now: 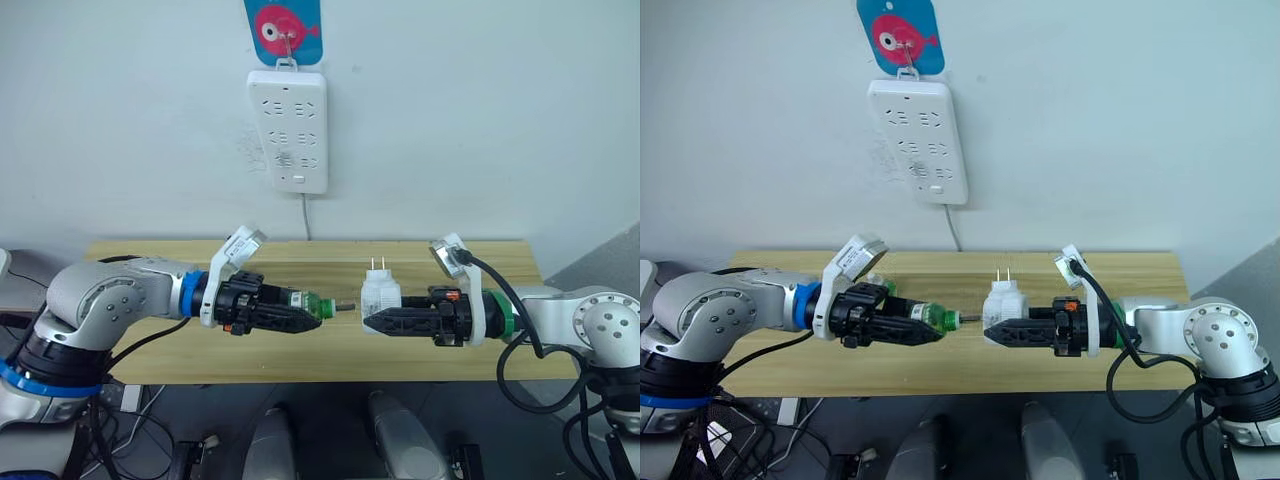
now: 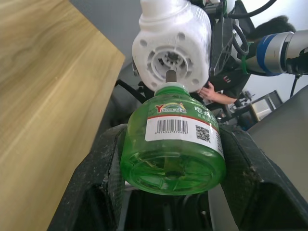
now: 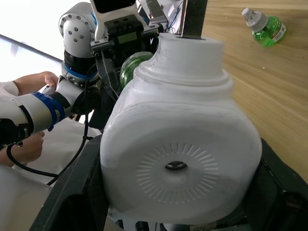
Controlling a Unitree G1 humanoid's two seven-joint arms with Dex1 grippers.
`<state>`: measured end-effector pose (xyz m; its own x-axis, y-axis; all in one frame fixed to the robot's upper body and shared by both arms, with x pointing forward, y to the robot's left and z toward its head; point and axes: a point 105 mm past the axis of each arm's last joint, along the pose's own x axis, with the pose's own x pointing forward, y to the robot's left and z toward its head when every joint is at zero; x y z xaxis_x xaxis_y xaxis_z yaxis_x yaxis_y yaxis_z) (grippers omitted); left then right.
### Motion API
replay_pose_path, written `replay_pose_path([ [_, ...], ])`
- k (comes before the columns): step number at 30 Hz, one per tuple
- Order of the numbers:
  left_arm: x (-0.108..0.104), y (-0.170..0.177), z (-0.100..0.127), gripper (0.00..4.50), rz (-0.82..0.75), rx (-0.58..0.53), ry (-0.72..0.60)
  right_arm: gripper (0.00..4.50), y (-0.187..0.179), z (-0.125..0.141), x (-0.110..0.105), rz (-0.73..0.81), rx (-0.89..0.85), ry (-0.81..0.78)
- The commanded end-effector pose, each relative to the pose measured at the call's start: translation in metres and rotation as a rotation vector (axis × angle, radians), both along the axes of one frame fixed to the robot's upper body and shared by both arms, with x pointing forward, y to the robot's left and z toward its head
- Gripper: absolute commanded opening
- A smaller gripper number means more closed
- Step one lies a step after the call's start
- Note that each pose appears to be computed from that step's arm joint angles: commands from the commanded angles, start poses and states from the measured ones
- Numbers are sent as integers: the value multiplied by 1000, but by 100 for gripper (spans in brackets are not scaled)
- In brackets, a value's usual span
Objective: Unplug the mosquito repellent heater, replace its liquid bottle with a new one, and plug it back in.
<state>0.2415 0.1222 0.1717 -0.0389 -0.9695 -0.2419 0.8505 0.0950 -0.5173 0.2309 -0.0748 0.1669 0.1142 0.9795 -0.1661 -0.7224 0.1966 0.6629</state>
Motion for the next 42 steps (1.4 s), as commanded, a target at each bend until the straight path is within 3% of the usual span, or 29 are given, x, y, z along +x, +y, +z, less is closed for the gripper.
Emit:
replay_pose_path([
  [1, -9, 1, 3, 233, -42, -5, -66, 307, 0, 8, -4, 15, 17, -30],
  [4, -3, 14, -10, 233, 28, 54, -149, 307, -13, -5, 15, -100, -81, -76],
  [8, 12, 22, -31, 233, 141, 151, -328, 307, -46, -41, 50, -253, -414, -219],
  [13, -1, 13, -58, 233, 75, 212, -464, 307, -89, -83, 88, -334, -815, -409],
  [17, -5, 7, -64, 233, 72, 194, -473, 307, -113, -106, 101, -355, -1046, -406],
  [30, -5, 1, -80, 233, 79, 185, -507, 307, -122, -116, 131, -425, -1101, -273],
  [34, -5, 0, -81, 233, 73, 185, -510, 442, -121, -113, 131, -421, -1097, -266],
  [42, 2, -1, -78, 233, 70, 183, -529, 450, -121, -101, 124, -420, -1075, -267],
])
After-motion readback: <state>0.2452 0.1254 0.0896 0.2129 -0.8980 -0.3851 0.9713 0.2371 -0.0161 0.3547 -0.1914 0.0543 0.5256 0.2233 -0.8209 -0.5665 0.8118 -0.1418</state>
